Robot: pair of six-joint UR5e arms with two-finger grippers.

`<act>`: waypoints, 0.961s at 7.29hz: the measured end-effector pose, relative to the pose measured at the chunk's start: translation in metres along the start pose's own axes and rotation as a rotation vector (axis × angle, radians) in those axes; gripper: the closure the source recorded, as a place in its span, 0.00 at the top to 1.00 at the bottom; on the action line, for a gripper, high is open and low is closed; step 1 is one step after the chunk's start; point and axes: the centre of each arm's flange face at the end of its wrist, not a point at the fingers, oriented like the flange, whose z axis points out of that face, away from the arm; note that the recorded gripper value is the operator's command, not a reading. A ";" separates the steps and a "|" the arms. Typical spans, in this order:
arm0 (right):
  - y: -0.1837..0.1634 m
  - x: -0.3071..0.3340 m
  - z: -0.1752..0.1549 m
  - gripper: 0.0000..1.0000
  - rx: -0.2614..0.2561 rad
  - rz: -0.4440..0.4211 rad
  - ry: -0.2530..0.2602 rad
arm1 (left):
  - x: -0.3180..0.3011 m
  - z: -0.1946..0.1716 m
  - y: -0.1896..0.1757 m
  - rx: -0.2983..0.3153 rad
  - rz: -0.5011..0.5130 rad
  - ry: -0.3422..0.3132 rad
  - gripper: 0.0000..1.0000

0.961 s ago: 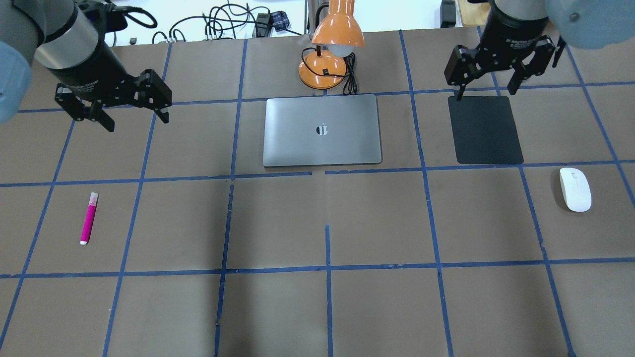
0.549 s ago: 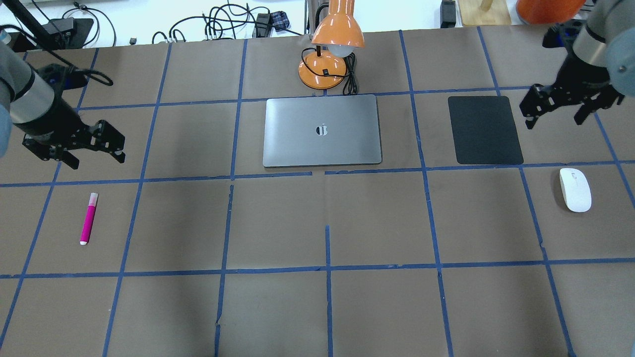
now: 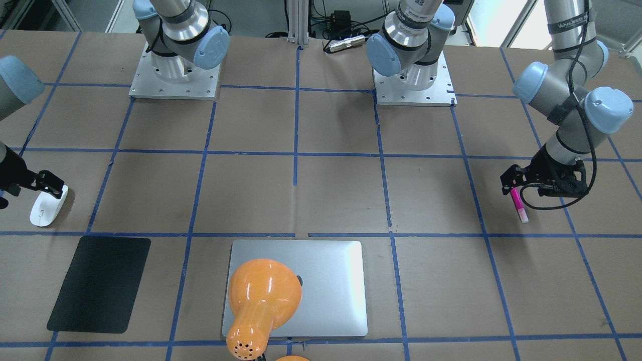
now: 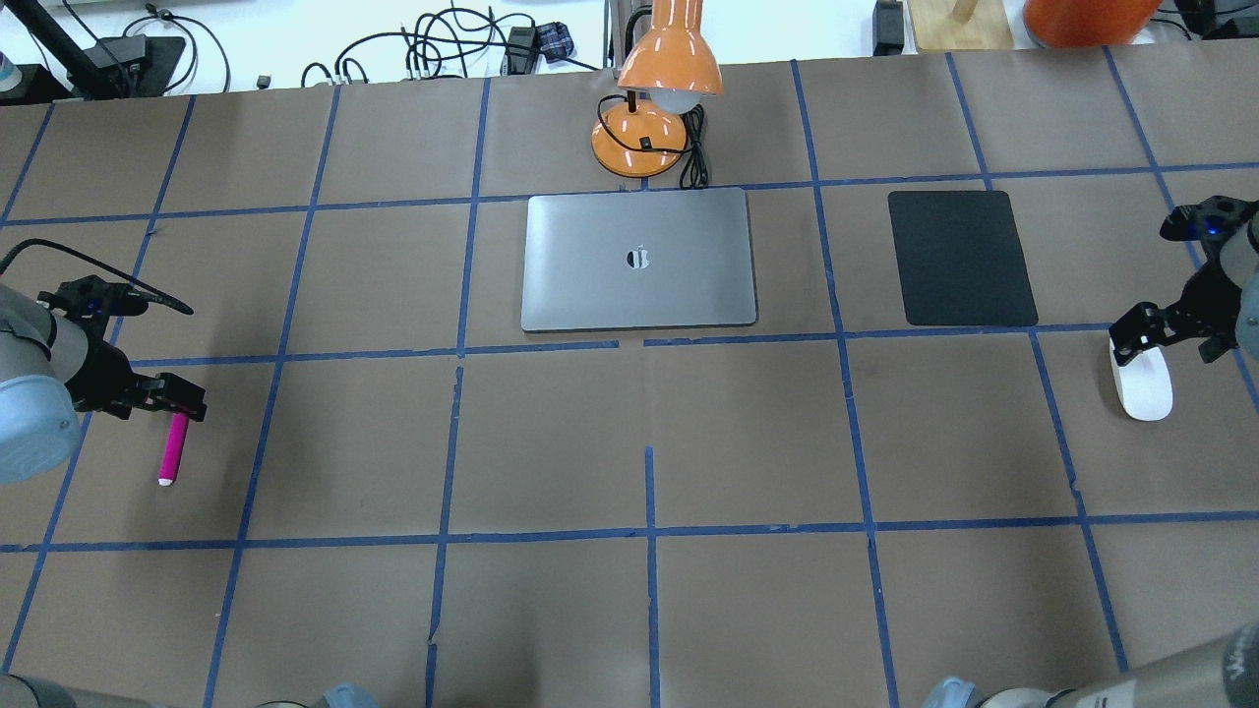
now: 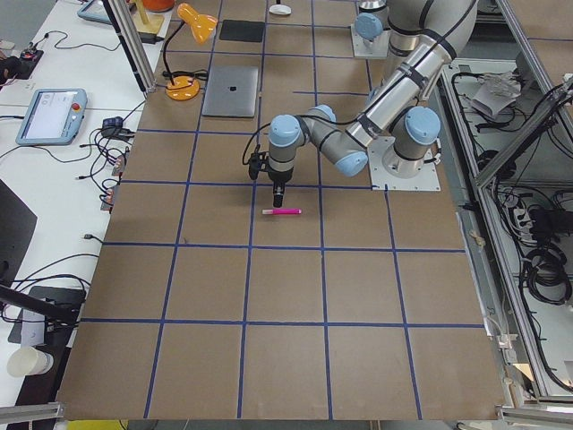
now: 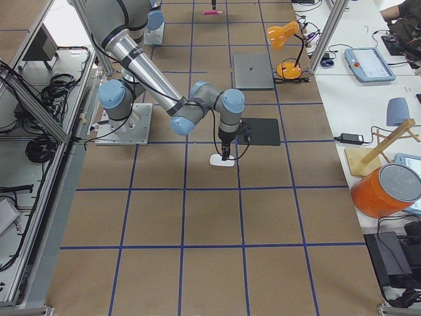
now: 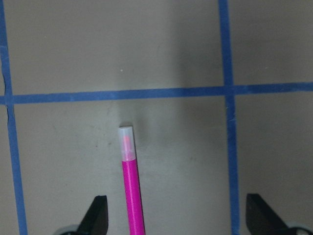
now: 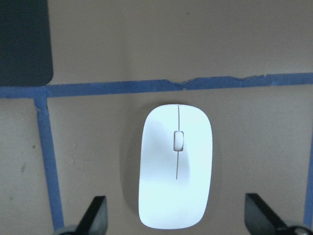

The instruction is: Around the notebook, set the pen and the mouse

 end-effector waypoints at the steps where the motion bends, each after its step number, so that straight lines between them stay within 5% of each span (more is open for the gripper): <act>1: 0.006 0.009 0.014 1.00 -0.003 -0.004 -0.033 | -0.005 0.016 0.000 -0.013 -0.002 0.008 0.94; 2: 0.009 0.013 0.021 1.00 -0.004 -0.001 -0.048 | -0.009 0.027 -0.002 -0.012 -0.002 0.005 0.68; 3: 0.011 0.013 0.027 1.00 -0.008 0.002 -0.060 | -0.011 0.033 -0.003 -0.006 0.000 -0.002 0.25; 4: 0.011 0.013 0.035 1.00 -0.016 0.003 -0.070 | -0.013 0.036 -0.004 -0.001 -0.001 -0.008 0.04; 6: 0.007 0.013 0.048 0.94 -0.025 0.000 -0.076 | -0.013 0.036 -0.005 0.010 -0.001 -0.010 0.00; 7: 0.003 0.013 0.048 0.81 -0.012 -0.003 -0.066 | -0.013 0.035 -0.004 0.014 -0.001 -0.008 0.00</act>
